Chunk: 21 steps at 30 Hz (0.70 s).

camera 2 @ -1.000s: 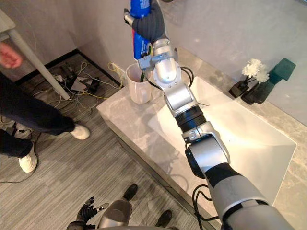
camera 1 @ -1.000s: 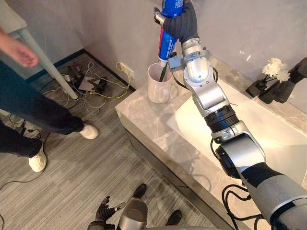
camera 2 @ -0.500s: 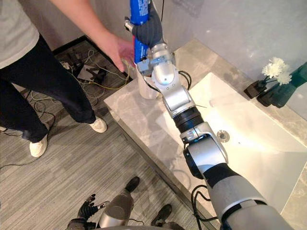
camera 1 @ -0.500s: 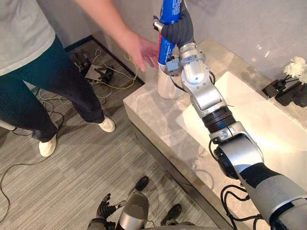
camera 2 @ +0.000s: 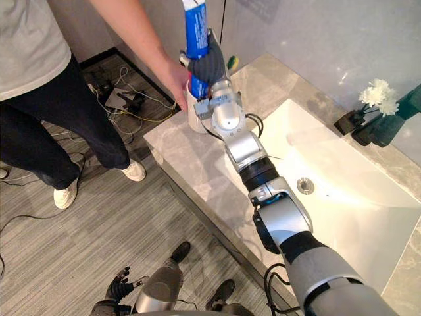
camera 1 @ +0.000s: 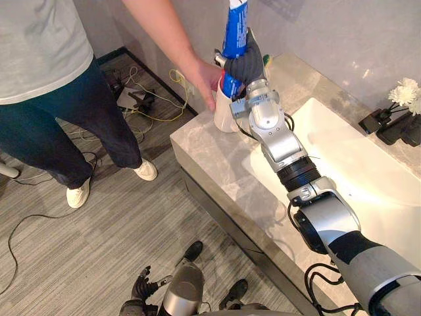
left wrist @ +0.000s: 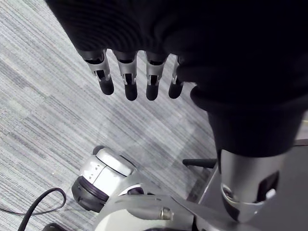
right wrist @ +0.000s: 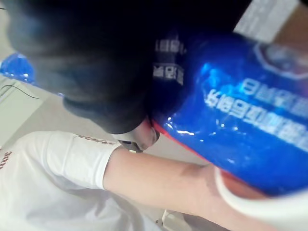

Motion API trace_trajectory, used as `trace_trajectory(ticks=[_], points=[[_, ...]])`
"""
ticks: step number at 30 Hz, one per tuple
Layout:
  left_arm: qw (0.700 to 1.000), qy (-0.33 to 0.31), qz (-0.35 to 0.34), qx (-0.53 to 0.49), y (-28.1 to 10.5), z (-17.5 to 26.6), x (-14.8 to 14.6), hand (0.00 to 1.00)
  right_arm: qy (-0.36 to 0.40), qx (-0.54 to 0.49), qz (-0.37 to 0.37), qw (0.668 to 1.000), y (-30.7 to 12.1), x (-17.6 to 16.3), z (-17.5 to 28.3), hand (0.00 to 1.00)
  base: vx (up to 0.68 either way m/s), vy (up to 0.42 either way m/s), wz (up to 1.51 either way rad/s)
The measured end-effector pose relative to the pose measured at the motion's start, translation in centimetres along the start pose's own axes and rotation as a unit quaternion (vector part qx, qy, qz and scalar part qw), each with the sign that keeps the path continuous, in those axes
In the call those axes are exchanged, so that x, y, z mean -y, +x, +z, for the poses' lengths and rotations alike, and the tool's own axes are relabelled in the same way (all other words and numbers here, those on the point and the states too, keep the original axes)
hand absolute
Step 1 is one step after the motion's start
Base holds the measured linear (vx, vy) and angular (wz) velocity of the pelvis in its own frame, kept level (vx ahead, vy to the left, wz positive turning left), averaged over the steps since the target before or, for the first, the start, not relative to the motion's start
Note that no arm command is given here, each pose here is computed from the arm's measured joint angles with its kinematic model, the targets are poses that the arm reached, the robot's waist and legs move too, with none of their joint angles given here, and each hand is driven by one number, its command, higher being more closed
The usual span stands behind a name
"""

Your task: Organize washtable

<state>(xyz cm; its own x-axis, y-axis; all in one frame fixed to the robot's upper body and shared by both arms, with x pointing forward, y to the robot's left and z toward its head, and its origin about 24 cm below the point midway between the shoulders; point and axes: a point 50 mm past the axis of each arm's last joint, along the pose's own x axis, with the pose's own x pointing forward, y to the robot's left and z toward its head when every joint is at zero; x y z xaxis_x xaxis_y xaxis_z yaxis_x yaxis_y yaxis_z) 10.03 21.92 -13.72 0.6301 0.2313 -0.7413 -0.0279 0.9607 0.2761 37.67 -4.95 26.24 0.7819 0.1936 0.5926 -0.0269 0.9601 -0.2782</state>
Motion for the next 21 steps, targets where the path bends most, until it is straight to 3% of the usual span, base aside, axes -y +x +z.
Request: trace_trajectory(ticks=[1, 21], points=[[1.000, 0.000, 0.000, 0.000, 0.0, 0.0, 0.0, 0.00, -0.002, 0.000, 0.002, 1.000, 0.0, -0.1, 0.0, 0.00, 0.00, 0.000, 0.00], [1.000, 0.002, 0.001, -0.002, -0.1, -0.2, -0.2, 0.00, 0.003, -0.005, 0.024, 1.000, -1.9, -0.9, -1.1, 0.00, 0.00, 0.003, -0.01]])
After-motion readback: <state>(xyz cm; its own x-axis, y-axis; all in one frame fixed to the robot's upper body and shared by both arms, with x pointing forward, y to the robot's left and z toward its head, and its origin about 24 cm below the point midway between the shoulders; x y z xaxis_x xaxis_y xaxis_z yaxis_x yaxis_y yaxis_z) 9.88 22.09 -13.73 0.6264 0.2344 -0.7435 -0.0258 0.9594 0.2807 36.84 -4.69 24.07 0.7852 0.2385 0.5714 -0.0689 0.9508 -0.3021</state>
